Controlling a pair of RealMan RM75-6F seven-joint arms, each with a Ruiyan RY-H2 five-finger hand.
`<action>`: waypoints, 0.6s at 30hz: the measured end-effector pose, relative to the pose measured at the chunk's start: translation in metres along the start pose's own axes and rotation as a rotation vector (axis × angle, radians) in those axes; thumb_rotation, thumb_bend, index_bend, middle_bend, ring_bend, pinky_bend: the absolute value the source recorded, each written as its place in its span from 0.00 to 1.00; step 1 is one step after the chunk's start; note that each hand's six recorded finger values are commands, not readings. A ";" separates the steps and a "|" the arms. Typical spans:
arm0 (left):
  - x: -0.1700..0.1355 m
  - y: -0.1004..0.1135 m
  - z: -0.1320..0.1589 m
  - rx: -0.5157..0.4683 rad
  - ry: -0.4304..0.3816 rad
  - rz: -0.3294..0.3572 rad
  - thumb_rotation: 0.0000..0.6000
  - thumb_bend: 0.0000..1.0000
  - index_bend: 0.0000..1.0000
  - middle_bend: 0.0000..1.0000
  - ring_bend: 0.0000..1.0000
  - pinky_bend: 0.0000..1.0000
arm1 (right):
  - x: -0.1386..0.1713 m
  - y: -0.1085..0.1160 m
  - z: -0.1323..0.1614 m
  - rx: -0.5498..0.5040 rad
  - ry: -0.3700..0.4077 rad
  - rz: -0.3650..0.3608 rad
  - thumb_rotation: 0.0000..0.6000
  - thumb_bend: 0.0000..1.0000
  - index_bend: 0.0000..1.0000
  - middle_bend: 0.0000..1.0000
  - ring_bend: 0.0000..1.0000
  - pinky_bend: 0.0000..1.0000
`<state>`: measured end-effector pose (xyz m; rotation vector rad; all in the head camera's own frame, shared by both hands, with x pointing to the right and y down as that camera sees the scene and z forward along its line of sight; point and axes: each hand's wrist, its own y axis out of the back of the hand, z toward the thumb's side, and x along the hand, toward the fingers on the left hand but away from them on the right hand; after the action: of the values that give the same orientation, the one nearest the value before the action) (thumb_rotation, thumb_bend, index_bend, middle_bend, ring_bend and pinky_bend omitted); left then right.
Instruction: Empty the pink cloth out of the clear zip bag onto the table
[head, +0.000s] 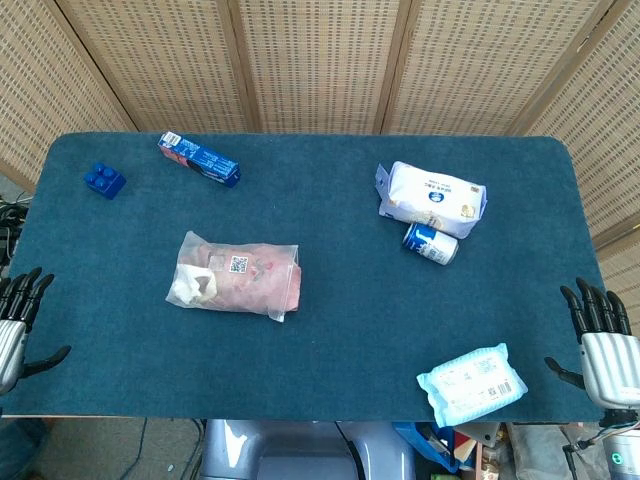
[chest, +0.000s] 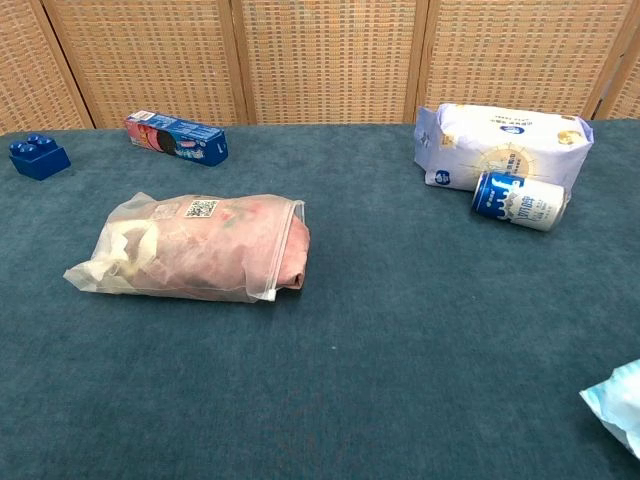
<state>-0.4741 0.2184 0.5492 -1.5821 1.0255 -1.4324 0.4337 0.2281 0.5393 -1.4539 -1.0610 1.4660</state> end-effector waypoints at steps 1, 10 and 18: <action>0.000 0.000 0.000 0.000 0.000 0.000 1.00 0.18 0.00 0.00 0.00 0.00 | 0.000 0.000 0.000 0.001 0.000 0.000 1.00 0.00 0.00 0.00 0.00 0.00; 0.006 -0.007 -0.001 -0.002 -0.005 -0.030 1.00 0.18 0.00 0.00 0.00 0.00 | -0.001 -0.001 -0.002 -0.002 -0.010 0.002 1.00 0.00 0.00 0.00 0.00 0.00; 0.045 -0.027 0.006 -0.017 -0.051 -0.109 1.00 0.18 0.00 0.00 0.00 0.00 | -0.004 -0.004 -0.004 0.007 -0.024 0.011 1.00 0.00 0.00 0.00 0.00 0.00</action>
<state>-0.4635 0.1879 0.5903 -1.7013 0.9364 -1.4516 0.4380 0.2255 0.5446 -1.4430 -1.0624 1.4967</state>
